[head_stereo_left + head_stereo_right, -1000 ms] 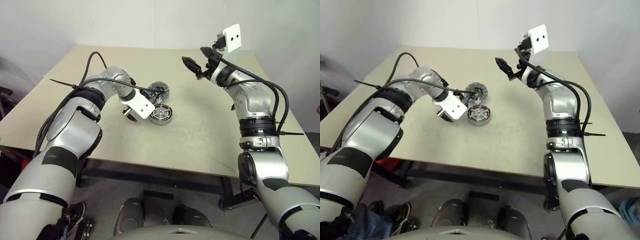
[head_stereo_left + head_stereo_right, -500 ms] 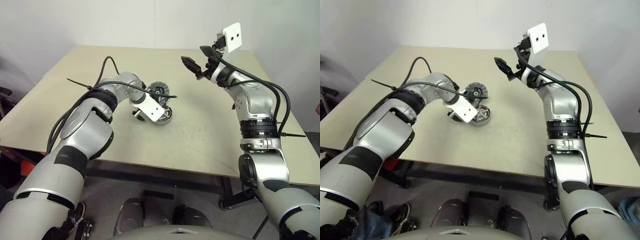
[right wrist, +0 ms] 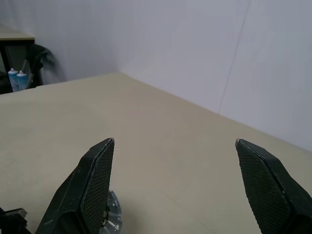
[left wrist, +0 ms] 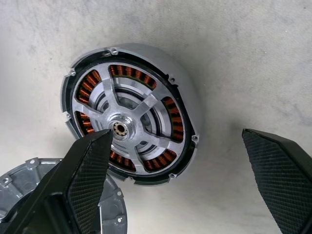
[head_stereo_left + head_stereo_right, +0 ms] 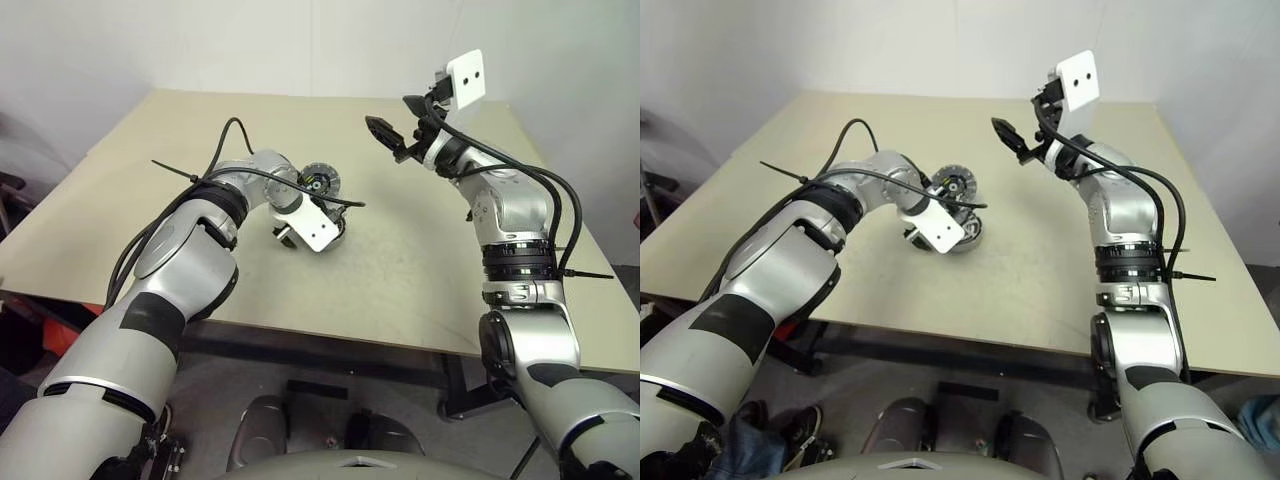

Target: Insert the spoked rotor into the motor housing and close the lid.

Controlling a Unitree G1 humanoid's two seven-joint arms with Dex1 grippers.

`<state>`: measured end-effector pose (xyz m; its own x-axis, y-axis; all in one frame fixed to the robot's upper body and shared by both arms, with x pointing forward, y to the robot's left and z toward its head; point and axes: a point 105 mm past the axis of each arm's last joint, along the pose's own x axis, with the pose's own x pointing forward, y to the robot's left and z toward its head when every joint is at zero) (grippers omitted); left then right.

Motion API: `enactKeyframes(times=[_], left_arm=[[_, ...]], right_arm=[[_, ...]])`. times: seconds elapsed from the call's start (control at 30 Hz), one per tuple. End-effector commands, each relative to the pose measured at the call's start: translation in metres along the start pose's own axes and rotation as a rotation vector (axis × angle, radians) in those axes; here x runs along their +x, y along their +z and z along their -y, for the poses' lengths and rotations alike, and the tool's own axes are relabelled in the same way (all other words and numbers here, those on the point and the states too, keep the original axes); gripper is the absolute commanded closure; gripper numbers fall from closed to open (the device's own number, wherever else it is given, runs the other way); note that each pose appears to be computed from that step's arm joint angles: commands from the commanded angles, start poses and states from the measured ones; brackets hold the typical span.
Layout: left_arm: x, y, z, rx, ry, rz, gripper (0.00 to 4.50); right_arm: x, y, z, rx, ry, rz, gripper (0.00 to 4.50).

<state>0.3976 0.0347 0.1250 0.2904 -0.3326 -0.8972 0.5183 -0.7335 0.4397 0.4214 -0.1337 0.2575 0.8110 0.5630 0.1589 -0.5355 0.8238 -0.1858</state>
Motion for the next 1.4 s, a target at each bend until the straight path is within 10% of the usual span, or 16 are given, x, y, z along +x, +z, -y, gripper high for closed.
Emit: enactKeyframes(times=[0.03, 0.7, 0.87, 1.4], left_arm=[[-0.001, -0.005, 0.006, 0.003, -0.019, -0.014, 0.0], [0.006, -0.005, 0.014, -0.02, -0.042, -0.005, 0.0], [0.007, -0.002, 0.011, -0.011, -0.036, 0.001, 1.47], [0.012, 0.001, 0.01, -0.015, -0.019, 0.011, 2.02]], right_arm=[[-0.002, 0.026, 0.0, -0.043, -0.01, 0.077, 0.01], [-0.001, 0.026, -0.001, -0.044, -0.027, 0.09, 0.01], [-0.002, 0.026, 0.0, -0.05, -0.03, 0.087, 0.0], [-0.004, 0.027, 0.001, -0.057, -0.031, 0.09, 0.0]])
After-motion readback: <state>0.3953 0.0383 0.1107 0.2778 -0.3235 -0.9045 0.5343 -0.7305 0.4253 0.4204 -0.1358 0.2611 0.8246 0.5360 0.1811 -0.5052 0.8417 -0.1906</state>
